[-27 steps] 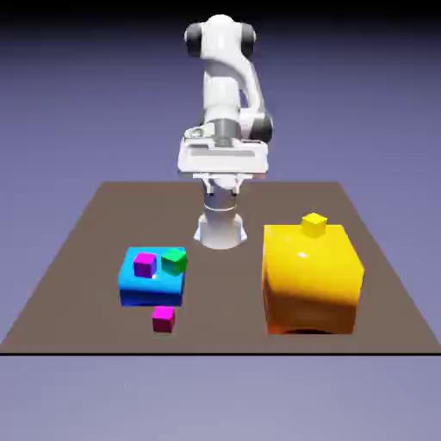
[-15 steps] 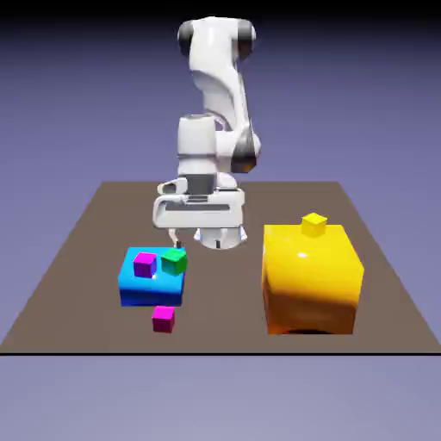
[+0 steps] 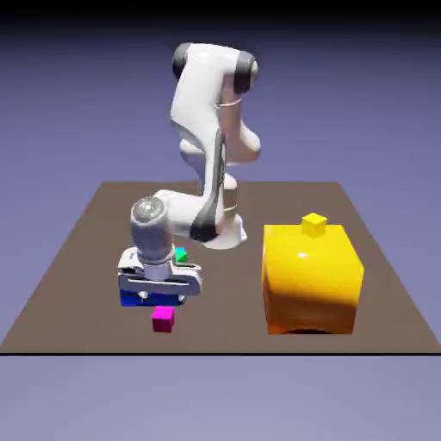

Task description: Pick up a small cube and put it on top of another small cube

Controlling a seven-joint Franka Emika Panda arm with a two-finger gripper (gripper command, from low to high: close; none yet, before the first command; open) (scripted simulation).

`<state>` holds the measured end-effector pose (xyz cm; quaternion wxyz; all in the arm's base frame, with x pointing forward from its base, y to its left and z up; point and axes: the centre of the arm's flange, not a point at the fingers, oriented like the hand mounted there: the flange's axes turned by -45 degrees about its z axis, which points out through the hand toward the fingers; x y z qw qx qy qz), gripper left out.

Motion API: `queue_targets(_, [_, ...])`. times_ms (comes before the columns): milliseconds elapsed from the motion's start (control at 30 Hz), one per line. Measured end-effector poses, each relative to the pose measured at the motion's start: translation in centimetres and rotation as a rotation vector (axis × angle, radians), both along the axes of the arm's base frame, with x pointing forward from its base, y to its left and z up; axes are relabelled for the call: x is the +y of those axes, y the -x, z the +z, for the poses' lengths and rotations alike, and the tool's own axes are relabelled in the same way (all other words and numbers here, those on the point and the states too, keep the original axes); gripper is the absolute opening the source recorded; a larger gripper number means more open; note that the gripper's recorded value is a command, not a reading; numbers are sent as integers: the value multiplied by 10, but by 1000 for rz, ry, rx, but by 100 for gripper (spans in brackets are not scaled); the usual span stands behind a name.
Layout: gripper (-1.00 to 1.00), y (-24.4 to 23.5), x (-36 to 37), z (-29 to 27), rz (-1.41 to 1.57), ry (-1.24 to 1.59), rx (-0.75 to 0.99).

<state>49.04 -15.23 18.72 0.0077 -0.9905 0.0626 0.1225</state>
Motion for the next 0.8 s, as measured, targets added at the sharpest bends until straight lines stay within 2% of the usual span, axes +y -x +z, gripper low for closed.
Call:
queue_targets(133, [0, 12, 2, -68, 0, 0, 0])
queue_targets(167, [-100, 12, 2, -68, 0, 0, 0])
queue_targets(233, [-100, 12, 2, -68, 0, 0, 0])
queue_targets(367, [-100, 0, 0, -1, 0, -2, -1])
queue_targets(800, [-100, 82, 6, 115, -225, -34, -1])
